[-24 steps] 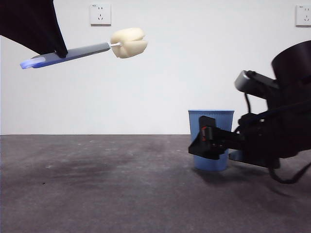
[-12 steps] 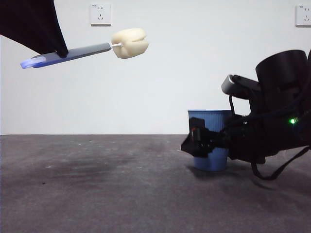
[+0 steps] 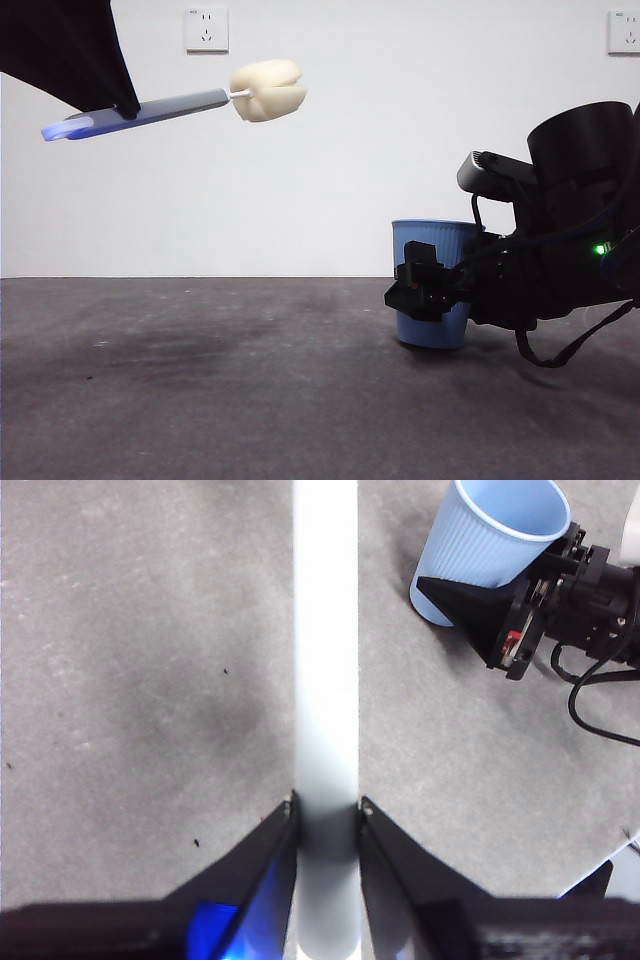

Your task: Pick up the cup brush,pick up the cup,insert the brush into the cup,clean the cup,put the cup brush back,put the cup back to the fixed position on the table

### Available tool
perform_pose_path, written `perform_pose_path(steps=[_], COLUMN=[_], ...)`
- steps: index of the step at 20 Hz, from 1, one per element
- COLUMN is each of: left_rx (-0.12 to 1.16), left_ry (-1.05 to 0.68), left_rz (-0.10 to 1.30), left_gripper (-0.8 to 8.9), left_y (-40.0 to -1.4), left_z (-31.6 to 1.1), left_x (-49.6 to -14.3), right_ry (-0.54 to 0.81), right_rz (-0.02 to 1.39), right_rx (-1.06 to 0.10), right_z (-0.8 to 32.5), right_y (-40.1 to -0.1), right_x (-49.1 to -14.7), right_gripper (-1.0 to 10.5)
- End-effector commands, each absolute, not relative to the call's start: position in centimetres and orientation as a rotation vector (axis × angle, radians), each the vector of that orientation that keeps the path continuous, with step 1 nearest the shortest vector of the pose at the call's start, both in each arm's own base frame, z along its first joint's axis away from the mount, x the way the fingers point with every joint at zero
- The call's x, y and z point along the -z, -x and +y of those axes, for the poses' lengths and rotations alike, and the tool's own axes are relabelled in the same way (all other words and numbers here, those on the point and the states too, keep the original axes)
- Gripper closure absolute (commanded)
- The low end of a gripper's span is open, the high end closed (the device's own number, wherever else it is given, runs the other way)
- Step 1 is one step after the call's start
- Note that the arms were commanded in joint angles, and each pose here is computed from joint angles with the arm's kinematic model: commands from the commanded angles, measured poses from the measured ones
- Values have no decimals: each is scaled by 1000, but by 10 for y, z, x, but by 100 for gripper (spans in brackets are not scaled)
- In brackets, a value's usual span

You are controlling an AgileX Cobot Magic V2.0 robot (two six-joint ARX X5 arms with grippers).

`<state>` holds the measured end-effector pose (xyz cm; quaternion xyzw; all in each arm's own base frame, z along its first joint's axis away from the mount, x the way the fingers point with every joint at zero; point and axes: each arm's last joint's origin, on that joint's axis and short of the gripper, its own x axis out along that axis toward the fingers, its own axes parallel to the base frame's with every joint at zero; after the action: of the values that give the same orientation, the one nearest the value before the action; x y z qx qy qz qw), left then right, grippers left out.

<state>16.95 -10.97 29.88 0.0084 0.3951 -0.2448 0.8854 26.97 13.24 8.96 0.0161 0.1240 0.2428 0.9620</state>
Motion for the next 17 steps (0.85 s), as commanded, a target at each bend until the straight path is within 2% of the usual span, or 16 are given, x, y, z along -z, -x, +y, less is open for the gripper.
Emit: perform_pose_path(steps=[1,4,8,13,17], left_rx=[523,539,555,589,687], left_ry=[-65,-139,-249,-437,-654], left_rz=[837,876,896,935,965], left_gripper=[822,822,822,822,822], left_y=[-167,-164,-161,-157,-156], left_z=[-109,-107,-104,-99,-98], left_x=[-297,-293,-290,-285,-278], right_ry=[-18,0,188,520,795], right_rz=[224,229,327,606,792], right_rx=[-507,-545,-580,-587,-653], right_z=[135,139,139,134,135], right_y=[-269,-265,-251,-235,-220], right_x=[-91,-107,-145,-188,-193], right_gripper=[958,958,959,959,959])
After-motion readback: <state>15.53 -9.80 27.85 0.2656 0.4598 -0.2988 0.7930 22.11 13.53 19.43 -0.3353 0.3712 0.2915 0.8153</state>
